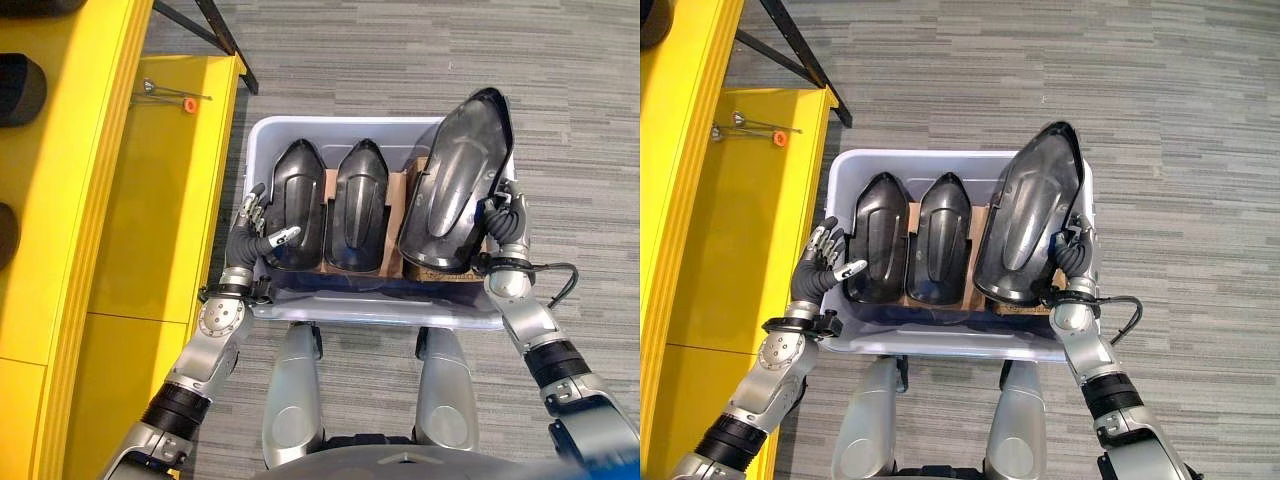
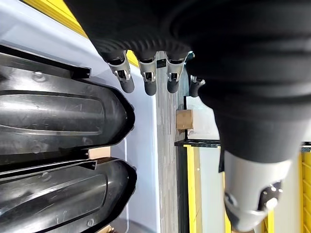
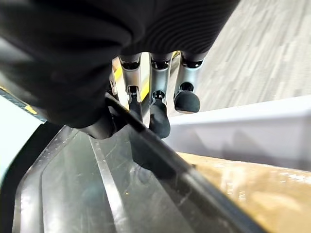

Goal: Move parts from the plastic box to the shelf.

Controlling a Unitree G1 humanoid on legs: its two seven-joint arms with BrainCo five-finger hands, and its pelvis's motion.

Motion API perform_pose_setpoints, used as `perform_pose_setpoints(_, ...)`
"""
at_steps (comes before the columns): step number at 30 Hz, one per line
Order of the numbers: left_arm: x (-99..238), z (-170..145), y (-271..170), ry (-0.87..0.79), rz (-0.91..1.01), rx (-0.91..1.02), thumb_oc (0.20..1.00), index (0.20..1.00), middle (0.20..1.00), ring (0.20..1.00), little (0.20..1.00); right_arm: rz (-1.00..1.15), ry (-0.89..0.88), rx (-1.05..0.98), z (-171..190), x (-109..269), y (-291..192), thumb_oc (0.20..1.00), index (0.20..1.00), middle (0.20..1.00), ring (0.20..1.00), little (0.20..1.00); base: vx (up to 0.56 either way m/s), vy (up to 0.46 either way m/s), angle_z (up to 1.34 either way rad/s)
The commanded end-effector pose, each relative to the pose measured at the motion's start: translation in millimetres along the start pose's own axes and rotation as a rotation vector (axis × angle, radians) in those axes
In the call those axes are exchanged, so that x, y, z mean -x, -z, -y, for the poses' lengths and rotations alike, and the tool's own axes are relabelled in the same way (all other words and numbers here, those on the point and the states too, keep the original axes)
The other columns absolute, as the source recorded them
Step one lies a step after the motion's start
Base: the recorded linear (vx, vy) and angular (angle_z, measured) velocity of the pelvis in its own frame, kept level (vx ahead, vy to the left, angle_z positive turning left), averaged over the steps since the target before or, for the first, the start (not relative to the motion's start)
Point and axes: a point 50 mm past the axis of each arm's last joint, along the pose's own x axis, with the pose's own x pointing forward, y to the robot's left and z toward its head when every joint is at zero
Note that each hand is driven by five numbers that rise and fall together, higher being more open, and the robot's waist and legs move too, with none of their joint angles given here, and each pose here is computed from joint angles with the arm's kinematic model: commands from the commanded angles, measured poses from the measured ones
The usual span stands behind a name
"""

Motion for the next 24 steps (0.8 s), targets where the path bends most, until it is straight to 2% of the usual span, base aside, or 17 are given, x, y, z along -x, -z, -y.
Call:
perform_pose_setpoints(1, 3.2, -5.7, -27.9, 0.020, 0.148, -0.037, 1.000, 1.000, 1.000, 1.000, 1.000, 0.211, 0.078, -0.041, 22.0, -12.4, -32.9, 0.200, 0.200, 0.200, 0.200, 0.200, 0.01, -0.047, 0.02)
perform_pose_setpoints(5, 7.7, -11.7, -23.7, 0.007, 0.127, -0.049, 1.000, 1.000, 1.000, 1.000, 1.000, 0.329, 0.052, -0.077, 31.4, -3.6, -52.4, 0.200, 0.200, 0.200, 0.200, 0.200, 0.01, -0.037, -0.01)
perform_pose_setpoints(12, 15.8, -20.0, -17.0, 0.001, 0.089, -0.061, 1.000, 1.000, 1.000, 1.000, 1.000, 0.355, -0.059, -0.231, 33.3, 12.2, -59.7, 0.200, 0.200, 0.200, 0.200, 0.200, 0.05, -0.064, -0.03)
perform_pose_setpoints(24, 33.6, -31.0, -1.4, -0.034, 0.014, -0.043, 1.000, 1.000, 1.000, 1.000, 1.000, 0.396, -0.199, -0.294, 35.0, 21.5, -70.2, 0.200, 0.200, 0.200, 0.200, 0.200, 0.07, -0.061, -0.13)
